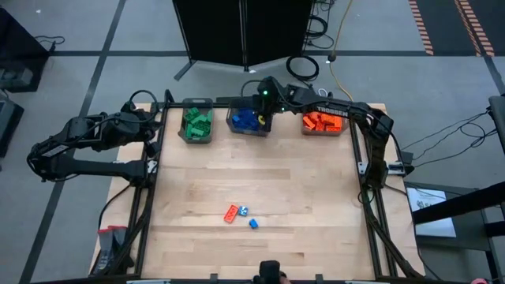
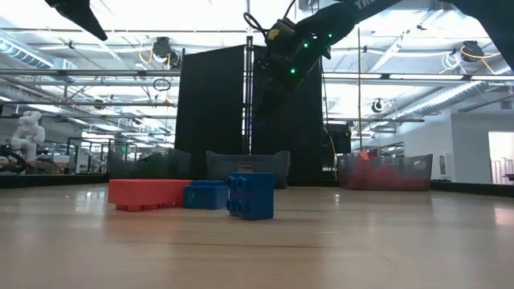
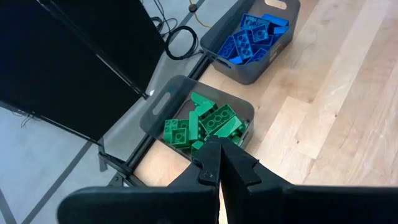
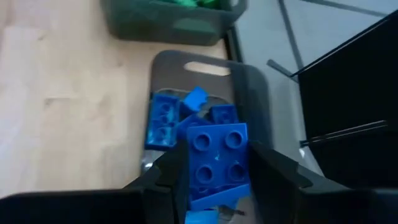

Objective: Sort blocks
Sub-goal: Put the blue game piece into the middle black bin

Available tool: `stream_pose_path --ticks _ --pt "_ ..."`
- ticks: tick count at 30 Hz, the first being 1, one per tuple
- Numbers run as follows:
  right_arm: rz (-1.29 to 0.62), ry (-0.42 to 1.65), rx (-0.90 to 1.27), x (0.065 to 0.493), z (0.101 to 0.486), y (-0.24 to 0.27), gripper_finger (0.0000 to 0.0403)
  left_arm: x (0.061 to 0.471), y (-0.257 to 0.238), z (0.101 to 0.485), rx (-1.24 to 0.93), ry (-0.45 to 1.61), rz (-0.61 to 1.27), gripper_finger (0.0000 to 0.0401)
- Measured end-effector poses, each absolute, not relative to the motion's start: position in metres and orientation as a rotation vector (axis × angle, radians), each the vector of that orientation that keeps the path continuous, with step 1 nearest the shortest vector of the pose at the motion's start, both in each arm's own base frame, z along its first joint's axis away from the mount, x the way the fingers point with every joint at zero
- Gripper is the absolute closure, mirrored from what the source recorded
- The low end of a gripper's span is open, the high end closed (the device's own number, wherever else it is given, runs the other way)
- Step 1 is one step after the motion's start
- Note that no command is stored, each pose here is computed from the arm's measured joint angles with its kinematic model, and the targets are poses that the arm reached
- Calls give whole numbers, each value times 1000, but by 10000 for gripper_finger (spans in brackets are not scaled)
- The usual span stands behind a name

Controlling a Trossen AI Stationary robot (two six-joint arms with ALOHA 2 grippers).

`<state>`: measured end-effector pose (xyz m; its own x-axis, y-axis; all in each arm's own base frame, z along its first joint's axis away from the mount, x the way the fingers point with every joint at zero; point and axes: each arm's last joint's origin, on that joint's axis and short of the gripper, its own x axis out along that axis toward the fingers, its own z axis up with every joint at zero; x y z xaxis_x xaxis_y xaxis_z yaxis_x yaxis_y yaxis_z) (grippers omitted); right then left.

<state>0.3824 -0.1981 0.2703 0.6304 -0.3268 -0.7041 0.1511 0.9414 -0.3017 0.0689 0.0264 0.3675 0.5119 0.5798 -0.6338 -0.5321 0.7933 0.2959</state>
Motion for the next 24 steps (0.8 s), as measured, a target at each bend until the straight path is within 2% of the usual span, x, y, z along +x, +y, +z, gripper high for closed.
stream_pose_path --ticks 24 --pt "-333 776 -204 372 275 -225 273 69 27 368 45 778 682 401"
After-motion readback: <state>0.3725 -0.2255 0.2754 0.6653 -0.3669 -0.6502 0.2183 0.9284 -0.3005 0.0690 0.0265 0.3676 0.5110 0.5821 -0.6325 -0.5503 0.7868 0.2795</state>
